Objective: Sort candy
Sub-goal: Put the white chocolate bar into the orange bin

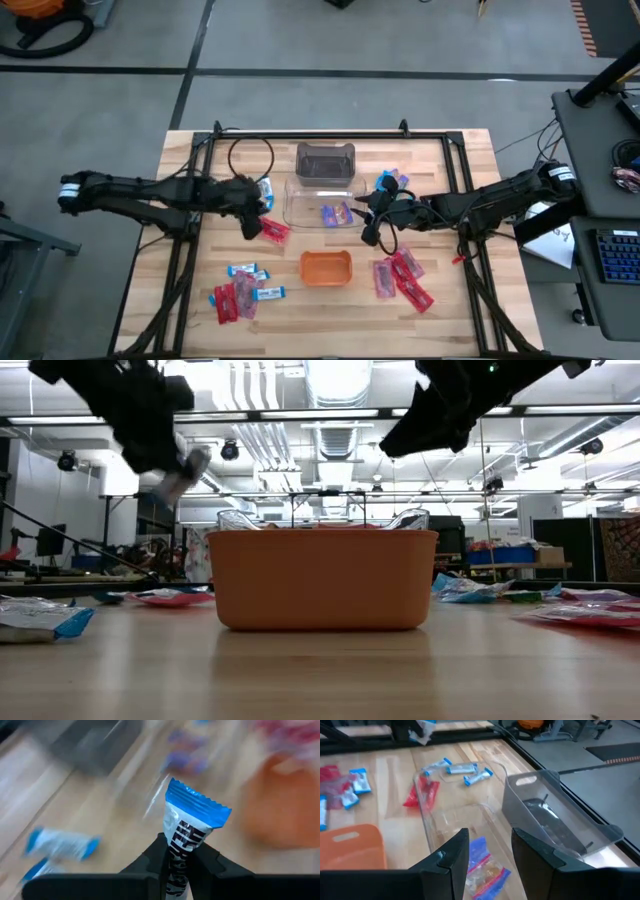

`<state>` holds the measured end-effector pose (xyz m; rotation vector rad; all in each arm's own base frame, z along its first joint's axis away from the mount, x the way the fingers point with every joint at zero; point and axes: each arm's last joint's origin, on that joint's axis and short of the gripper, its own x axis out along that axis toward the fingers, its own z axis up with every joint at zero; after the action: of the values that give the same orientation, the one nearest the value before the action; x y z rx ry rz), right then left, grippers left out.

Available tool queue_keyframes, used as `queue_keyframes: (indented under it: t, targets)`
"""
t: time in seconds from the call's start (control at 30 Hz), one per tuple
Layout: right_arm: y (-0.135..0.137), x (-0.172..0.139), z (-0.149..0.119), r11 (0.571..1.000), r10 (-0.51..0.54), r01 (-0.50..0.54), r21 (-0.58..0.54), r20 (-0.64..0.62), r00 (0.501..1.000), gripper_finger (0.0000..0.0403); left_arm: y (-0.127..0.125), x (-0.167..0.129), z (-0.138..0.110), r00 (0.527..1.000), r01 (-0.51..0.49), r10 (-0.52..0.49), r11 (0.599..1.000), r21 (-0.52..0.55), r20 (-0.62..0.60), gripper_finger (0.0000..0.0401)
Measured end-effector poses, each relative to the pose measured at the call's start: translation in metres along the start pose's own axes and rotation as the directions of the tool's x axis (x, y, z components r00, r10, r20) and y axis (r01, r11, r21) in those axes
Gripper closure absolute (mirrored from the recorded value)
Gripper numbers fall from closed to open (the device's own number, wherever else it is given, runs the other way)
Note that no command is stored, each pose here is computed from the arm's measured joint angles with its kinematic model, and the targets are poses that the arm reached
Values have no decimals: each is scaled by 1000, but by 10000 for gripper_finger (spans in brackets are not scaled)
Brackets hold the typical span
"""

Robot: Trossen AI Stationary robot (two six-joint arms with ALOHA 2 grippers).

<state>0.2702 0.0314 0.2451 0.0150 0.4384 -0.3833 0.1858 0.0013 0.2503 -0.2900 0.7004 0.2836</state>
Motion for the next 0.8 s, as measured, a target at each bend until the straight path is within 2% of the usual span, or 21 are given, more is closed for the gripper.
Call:
queue_keyframes:
  t: [0.17,0.3,0.57,0.8]
  targets:
    - [4,-11,5,999,33,-33,-1,32,999,261,-32,-7,12,963,181,-190,981,66,188,364]
    - [8,-23,12,998,69,-69,-5,71,995,261,-57,-3,16,921,239,-270,961,141,281,364]
    - [13,-43,20,990,131,-135,28,116,985,261,-88,20,10,896,288,-328,942,171,298,363]
    - [21,-56,22,945,310,-319,75,111,944,261,-114,49,-2,885,338,-373,926,169,279,363]
